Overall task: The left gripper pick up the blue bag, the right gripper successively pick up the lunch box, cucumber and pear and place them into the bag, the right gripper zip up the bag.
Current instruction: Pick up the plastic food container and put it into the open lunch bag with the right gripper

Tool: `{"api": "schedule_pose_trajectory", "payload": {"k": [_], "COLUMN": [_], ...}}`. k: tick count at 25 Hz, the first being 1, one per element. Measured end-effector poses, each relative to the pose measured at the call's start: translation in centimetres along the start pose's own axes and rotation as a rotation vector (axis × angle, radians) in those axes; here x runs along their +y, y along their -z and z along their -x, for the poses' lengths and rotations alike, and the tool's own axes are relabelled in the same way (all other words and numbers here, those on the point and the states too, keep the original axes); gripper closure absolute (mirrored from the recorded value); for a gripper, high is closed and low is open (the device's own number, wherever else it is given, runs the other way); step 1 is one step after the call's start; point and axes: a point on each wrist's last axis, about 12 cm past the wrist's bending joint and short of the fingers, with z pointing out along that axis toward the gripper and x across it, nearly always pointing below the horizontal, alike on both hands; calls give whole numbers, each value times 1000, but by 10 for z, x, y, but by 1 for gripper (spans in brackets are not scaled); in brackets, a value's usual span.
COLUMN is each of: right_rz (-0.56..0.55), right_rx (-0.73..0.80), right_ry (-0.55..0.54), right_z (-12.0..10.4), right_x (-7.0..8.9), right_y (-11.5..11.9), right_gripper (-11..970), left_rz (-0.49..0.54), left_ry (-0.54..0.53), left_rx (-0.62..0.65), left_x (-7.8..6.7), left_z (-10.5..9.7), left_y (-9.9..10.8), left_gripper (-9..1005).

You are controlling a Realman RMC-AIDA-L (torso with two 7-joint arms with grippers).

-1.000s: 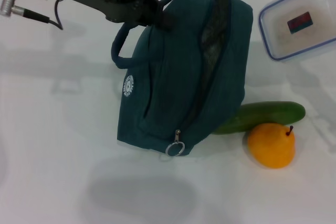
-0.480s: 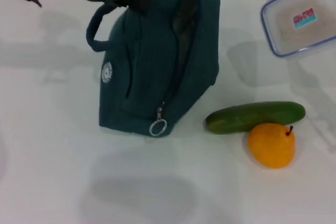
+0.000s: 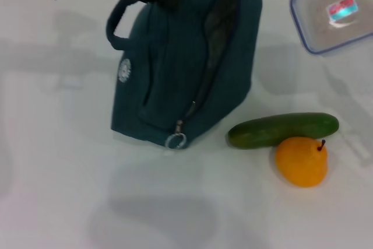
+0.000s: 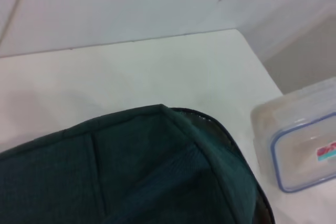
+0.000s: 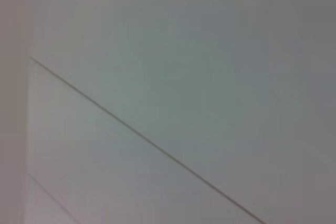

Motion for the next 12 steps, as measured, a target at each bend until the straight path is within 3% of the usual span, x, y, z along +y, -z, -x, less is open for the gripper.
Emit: {"api": "schedule_pose_trajectory", "payload": {"k": [5,12], "right_rz": [44,110], "right_rx": [22,44], "right_ry": [-10,-23], "right_z": [-3,-7], "right_x": [1,5], "right_y": [-16,-33], "right_gripper": [863,863], "left_rz": [-74,-96], "left_ry": [9,5], "left_rx": [12,42], "left_x": [-9,-15], "left_z": [-2,-5], "left_y": [-13,-28], "left_gripper": [947,946]}}
